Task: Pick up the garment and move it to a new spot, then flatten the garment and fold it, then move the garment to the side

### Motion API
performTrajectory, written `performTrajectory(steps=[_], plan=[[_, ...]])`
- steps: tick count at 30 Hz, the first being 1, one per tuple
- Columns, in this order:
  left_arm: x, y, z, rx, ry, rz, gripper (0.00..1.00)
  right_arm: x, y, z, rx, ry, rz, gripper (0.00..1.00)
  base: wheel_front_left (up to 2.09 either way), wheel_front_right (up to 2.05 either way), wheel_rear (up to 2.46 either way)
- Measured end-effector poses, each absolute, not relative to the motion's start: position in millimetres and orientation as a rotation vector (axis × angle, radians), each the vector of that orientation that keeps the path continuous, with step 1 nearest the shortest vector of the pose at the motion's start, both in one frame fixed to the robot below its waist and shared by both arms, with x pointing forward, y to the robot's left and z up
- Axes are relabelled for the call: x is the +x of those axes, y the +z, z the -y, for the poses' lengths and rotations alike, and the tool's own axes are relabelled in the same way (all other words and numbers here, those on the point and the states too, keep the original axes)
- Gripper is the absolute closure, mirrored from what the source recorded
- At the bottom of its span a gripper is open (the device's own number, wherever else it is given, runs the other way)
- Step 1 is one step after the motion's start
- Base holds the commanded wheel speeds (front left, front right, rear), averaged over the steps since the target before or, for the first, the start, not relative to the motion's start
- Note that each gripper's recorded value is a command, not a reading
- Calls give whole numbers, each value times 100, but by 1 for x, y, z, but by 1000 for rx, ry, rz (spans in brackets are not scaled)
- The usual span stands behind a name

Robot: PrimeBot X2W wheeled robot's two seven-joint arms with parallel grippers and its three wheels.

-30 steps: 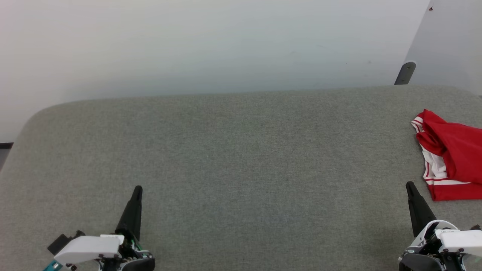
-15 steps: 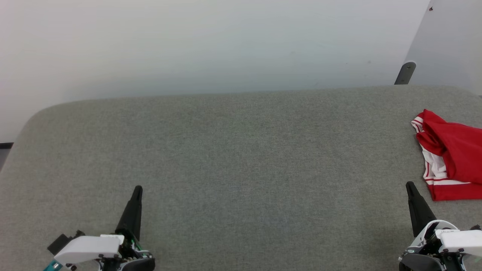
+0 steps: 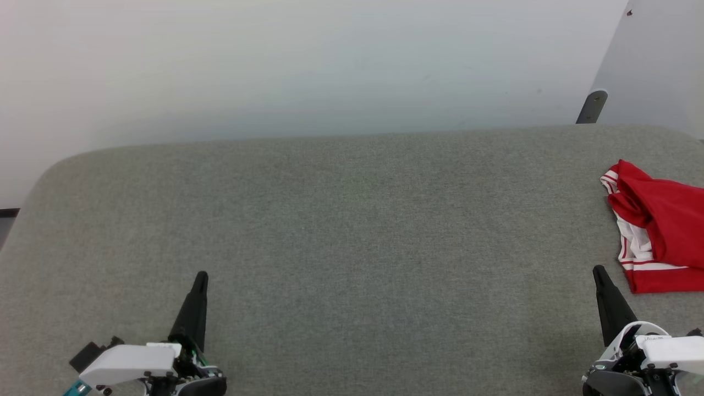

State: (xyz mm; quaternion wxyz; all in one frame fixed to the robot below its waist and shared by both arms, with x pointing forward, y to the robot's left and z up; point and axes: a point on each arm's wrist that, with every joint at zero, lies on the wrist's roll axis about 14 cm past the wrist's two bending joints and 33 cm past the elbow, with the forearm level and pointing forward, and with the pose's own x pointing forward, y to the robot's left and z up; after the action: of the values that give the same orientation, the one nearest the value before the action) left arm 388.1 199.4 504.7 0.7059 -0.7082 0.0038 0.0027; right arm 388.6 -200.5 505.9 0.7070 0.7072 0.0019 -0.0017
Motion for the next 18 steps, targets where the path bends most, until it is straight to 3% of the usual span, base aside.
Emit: performTrajectory(steps=[18], plan=[[388, 505, -199, -1574, 6, -8, 100, 389, 506, 200, 1571, -4, -4, 100, 0, 0, 0]])
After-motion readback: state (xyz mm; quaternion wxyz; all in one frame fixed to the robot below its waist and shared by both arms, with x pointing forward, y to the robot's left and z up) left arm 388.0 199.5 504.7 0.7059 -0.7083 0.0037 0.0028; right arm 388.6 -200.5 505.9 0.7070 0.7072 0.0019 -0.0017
